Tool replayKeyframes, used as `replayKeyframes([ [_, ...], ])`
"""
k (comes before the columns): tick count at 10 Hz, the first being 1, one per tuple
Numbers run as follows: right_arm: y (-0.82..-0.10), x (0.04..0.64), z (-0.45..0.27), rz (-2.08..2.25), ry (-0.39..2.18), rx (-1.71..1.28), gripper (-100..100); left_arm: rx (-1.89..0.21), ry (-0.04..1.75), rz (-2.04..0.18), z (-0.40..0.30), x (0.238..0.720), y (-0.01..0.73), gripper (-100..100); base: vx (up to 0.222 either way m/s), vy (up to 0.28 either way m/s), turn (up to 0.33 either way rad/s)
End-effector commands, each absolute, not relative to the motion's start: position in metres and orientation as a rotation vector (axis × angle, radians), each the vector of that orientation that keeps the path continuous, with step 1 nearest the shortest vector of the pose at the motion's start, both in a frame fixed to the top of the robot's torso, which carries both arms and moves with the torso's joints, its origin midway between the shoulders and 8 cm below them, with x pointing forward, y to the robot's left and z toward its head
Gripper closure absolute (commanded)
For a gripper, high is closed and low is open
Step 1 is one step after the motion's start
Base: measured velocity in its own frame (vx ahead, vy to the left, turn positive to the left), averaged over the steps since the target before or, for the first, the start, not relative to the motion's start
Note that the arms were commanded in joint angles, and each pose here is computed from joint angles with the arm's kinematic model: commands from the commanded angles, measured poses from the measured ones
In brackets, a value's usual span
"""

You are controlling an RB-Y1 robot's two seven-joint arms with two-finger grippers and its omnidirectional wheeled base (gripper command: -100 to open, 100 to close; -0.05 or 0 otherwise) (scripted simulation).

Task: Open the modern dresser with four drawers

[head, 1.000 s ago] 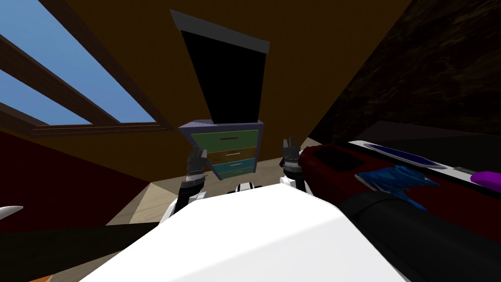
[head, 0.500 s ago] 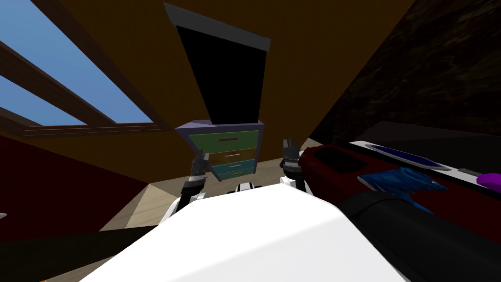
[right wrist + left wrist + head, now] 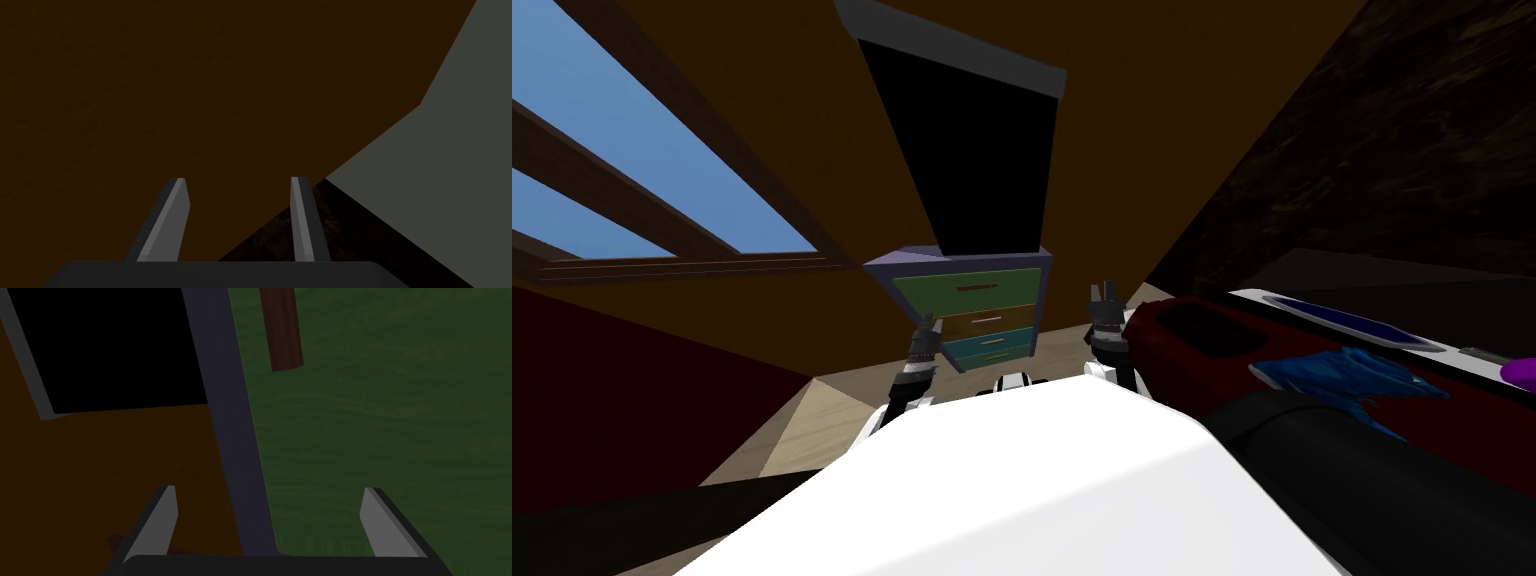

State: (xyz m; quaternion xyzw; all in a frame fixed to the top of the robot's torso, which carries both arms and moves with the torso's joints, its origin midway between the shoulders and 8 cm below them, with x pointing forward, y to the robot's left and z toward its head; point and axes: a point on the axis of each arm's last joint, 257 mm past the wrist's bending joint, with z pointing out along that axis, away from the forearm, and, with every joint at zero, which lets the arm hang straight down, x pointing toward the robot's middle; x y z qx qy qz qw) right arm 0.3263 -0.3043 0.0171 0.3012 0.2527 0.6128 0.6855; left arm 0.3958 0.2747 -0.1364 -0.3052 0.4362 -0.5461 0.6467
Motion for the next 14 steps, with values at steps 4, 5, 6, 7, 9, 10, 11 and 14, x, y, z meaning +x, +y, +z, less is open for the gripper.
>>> replayKeyframes([
  [4, -0.304, 0.326, 0.017, 1.373, 0.566, 0.675, 0, -0.744, 1.048, -1.215, -0.186, 0.402, 0.286, -100, 0.043, -0.011, 0.002],
  [5, -0.304, 0.326, 0.017, 1.373, 0.566, 0.675, 0, -0.754, 1.057, -1.210, -0.192, 0.402, 0.287, -100, 0.032, -0.008, 0.002],
  [6, -0.304, 0.326, 0.017, 1.373, 0.566, 0.675, 0, -0.768, 1.069, -1.203, -0.203, 0.403, 0.290, -100, 0.036, -0.009, 0.000],
  [7, -0.304, 0.326, 0.017, 1.373, 0.566, 0.675, 0, -0.777, 1.076, -1.199, -0.212, 0.404, 0.292, -100, 0.053, -0.011, 0.003],
  [9, -0.304, 0.326, 0.017, 1.373, 0.566, 0.675, 0, -0.802, 1.094, -1.188, -0.229, 0.404, 0.296, -100, 0.052, -0.013, 0.002],
  [10, -0.304, 0.326, 0.017, 1.373, 0.566, 0.675, 0, -0.812, 1.099, -1.185, -0.237, 0.404, 0.297, -100, 0.035, -0.011, 0.001],
  [11, -0.304, 0.326, 0.017, 1.373, 0.566, 0.675, 0, -0.823, 1.104, -1.182, -0.245, 0.404, 0.298, -100, 0.050, -0.014, 0.002],
  [14, -0.304, 0.326, 0.017, 1.373, 0.566, 0.675, 0, -0.855, 1.124, -1.169, -0.265, 0.402, 0.302, -100, 0.033, -0.009, 0.001],
])
